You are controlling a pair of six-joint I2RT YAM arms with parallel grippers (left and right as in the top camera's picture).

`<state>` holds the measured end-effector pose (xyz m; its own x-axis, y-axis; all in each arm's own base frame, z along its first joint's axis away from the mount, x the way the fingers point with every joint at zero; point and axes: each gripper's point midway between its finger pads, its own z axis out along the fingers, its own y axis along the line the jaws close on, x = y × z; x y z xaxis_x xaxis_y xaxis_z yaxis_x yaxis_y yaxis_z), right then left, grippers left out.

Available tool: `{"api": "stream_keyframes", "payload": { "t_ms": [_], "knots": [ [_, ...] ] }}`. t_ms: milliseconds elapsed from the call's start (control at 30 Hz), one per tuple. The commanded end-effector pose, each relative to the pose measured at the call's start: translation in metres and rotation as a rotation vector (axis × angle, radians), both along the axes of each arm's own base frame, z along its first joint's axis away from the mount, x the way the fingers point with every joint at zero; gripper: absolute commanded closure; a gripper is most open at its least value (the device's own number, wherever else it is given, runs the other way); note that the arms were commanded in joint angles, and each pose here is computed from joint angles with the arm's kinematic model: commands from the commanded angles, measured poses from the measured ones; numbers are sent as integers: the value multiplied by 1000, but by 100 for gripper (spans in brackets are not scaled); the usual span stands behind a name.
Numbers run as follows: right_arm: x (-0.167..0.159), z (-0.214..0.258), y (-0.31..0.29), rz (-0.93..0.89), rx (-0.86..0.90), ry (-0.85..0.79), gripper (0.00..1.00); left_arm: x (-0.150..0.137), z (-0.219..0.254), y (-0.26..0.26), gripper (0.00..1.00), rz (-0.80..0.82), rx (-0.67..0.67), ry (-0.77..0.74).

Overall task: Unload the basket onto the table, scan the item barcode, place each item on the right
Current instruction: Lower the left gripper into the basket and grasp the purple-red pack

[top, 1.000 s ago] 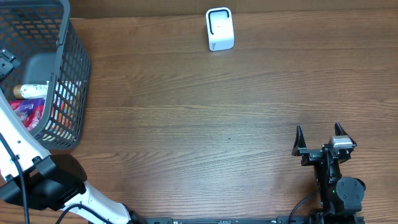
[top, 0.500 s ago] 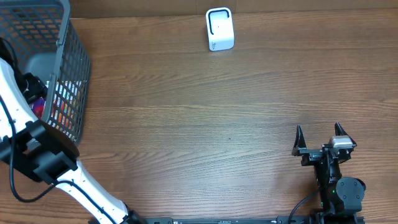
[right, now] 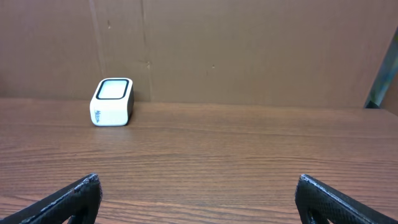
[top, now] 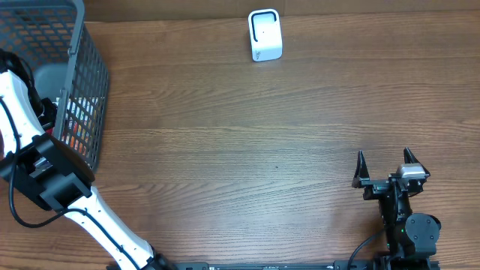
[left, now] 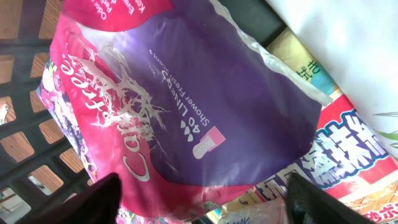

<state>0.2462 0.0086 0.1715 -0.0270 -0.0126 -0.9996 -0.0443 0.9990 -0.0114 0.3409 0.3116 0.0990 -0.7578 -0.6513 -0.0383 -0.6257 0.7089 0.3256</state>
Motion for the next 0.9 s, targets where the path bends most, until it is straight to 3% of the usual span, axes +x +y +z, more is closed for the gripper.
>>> {"api": "stream_keyframes", "payload": {
  "t_ms": [0,167,200,267,333,367,467,600,700,867],
  "knots": [
    [0,-2,-3,-14,-4,-3,0,-11,-7,7,29,15,-5,32],
    [0,-2,-3,-14,-4,-3,0,-17,-31,5,27,16,-22,59],
    [0,-2,-3,-14,-4,-3,0,-16,-32,6,33,7,-21,58],
    [0,-2,-3,-14,-4,-3,0,-15,-32,6,63,3,-20,56],
    [0,-2,-3,-14,-4,-3,0,-16,-32,6,75,2,-20,56],
    [0,-2,-3,-14,-5,-3,0,-17,-32,5,96,2,-25,63],
    [0,-2,-3,-14,-5,-3,0,-20,-29,5,96,3,-22,76],
    [0,-2,-3,-14,-4,-3,0,-15,38,21,96,163,131,-33],
    [0,-2,-3,-14,-4,-3,0,-6,101,22,96,253,203,-218],
    [0,-2,-3,-14,-4,-3,0,18,220,-14,96,191,172,-670]
  ]
}}
